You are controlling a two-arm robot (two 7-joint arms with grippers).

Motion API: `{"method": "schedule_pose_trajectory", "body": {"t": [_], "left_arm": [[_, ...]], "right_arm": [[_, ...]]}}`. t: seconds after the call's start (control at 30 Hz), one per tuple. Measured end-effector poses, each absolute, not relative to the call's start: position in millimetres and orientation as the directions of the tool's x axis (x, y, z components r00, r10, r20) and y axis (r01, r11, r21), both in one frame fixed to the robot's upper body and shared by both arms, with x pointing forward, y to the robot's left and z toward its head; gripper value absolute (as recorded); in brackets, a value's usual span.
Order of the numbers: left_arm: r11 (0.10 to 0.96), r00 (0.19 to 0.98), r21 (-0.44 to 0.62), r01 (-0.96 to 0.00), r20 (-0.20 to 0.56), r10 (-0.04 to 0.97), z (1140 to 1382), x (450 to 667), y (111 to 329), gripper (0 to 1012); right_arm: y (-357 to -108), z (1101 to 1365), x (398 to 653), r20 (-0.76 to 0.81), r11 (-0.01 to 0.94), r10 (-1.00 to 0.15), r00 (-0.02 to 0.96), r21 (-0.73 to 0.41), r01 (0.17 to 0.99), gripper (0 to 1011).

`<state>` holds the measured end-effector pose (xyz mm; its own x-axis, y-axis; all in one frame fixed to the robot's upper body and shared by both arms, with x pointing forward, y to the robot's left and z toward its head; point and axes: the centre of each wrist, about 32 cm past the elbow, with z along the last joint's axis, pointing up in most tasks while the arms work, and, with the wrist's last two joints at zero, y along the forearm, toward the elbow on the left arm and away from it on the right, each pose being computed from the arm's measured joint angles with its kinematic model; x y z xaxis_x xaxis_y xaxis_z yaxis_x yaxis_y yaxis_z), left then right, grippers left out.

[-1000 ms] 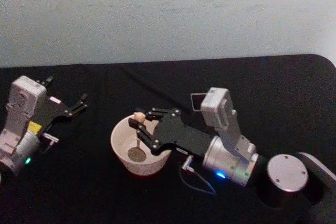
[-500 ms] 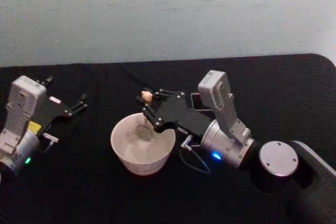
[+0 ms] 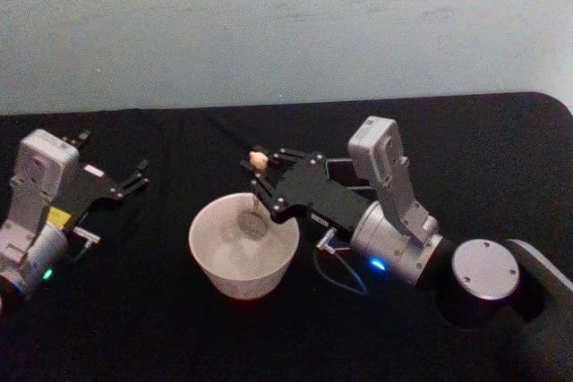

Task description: Pick up the stirring spoon with one hand, stir inside the cup, then place it back in its original position.

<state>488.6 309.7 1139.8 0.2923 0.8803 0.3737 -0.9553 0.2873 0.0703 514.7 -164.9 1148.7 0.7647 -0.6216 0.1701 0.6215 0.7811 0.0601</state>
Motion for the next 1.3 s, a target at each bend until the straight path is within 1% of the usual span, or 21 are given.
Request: {"method": "schedule_pose_trajectory", "body": {"t": [0.1, 0.4, 0.47, 0.57, 0.67, 0.77, 1.0, 1.17, 1.3], "left_arm": [[0.287, 0.292, 0.070, -0.955, 0.374, 0.880, 1139.8, 488.6, 309.7, 1001], [0.287, 0.292, 0.070, -0.955, 0.374, 0.880, 1139.8, 488.6, 309.7, 1001], [0.287, 0.292, 0.070, -0.955, 0.374, 0.880, 1139.8, 488.6, 309.7, 1001], [0.287, 0.292, 0.070, -0.955, 0.374, 0.880, 1139.8, 488.6, 309.6, 1001], [0.287, 0.292, 0.070, -0.955, 0.374, 0.880, 1139.8, 488.6, 309.7, 1001], [0.287, 0.292, 0.070, -0.955, 0.374, 0.880, 1139.8, 488.6, 309.6, 1001], [0.287, 0.292, 0.070, -0.955, 0.374, 0.880, 1139.8, 488.6, 309.7, 1001], [0.287, 0.292, 0.070, -0.955, 0.374, 0.880, 1139.8, 488.6, 309.7, 1001], [0.287, 0.292, 0.070, -0.955, 0.374, 0.880, 1139.8, 488.6, 309.7, 1001]], "right_arm": [[-166.6, 1153.5, 513.6, 0.169, 0.785, -0.618, 0.768, 0.070, 0.616, 224], [-179.0, 1185.8, 509.4, 0.164, 0.798, -0.602, 0.781, 0.148, 0.584, 224], [-186.0, 1199.3, 508.1, 0.164, 0.794, -0.607, 0.778, 0.186, 0.579, 224], [-192.0, 1208.6, 507.1, 0.168, 0.788, -0.612, 0.773, 0.211, 0.578, 224], [-204.1, 1222.9, 505.3, 0.176, 0.777, -0.623, 0.762, 0.249, 0.578, 224], [-214.9, 1231.0, 503.9, 0.178, 0.767, -0.634, 0.752, 0.266, 0.584, 224], [-239.2, 1241.2, 498.3, 0.181, 0.743, -0.663, 0.726, 0.271, 0.611, 224], [-258.6, 1243.1, 490.4, 0.190, 0.732, -0.680, 0.708, 0.245, 0.636, 224], [-264.9, 1242.1, 487.5, 0.193, 0.731, -0.682, 0.705, 0.220, 0.646, 224]]}}
